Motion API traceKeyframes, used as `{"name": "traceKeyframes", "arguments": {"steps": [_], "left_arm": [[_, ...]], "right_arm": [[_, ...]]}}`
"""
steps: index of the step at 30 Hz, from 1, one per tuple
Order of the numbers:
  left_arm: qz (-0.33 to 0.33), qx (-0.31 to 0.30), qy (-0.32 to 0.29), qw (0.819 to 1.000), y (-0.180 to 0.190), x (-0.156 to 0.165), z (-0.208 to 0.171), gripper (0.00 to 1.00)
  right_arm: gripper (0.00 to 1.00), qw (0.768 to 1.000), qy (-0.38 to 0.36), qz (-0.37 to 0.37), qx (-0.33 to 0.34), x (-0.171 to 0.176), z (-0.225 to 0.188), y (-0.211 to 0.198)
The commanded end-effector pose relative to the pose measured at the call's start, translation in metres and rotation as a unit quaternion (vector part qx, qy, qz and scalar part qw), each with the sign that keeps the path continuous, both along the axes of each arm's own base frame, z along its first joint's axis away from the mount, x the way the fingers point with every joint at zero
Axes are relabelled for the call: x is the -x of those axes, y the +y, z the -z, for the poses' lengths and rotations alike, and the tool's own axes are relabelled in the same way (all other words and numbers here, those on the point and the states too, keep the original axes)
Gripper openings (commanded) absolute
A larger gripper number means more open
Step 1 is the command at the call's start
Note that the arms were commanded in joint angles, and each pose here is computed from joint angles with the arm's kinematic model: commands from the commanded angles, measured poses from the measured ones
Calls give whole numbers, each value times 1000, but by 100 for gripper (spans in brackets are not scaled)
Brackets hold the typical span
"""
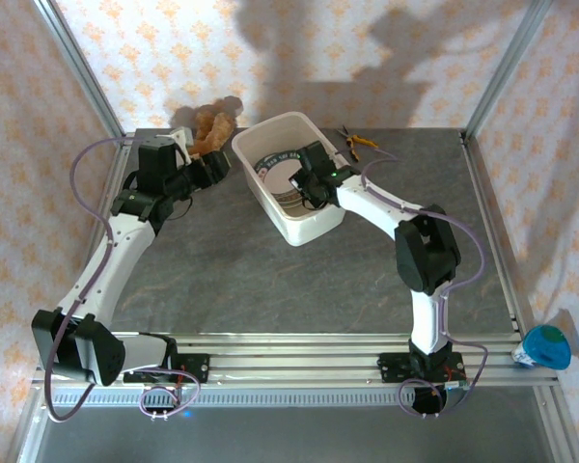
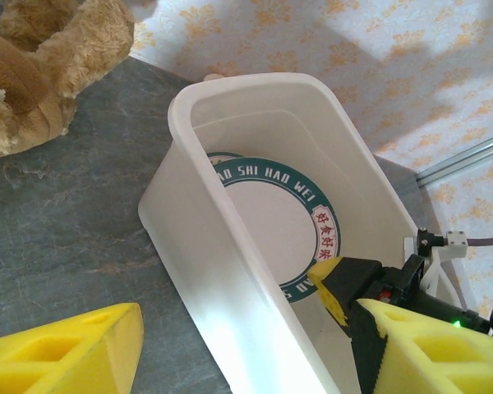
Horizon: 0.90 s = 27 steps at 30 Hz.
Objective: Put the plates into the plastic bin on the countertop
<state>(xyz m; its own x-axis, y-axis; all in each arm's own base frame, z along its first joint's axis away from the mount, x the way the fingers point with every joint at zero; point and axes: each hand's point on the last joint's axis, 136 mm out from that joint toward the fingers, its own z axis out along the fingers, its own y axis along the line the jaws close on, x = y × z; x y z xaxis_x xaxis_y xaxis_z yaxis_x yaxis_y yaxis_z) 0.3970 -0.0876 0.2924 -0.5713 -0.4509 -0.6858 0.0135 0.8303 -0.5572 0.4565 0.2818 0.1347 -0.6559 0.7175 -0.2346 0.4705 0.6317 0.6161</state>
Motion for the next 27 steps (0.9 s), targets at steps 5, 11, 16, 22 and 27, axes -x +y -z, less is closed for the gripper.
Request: {"name": "traceKeyframes", "arguments": {"steps": [5,11,16,22,27], "left_arm": [[-12,-13,-1,1000,9,8,0,68],[-9,-13,1,1000,8,10,1,68],[-8,-10,0,1000,7,9,1,68],[-9,-10,0,1000,7,11,3,68],[-11,-8,2,1000,8,13,4,68]], "right_arm": [[0,999,2,45,-5,0,6,-7],[0,996,28,75,-41,4,29,-4],[1,995,37,76,-45,4,38,-1],[11,995,48,75,-41,6,46,-1],[26,995,62,66,-32,8,48,1]]}}
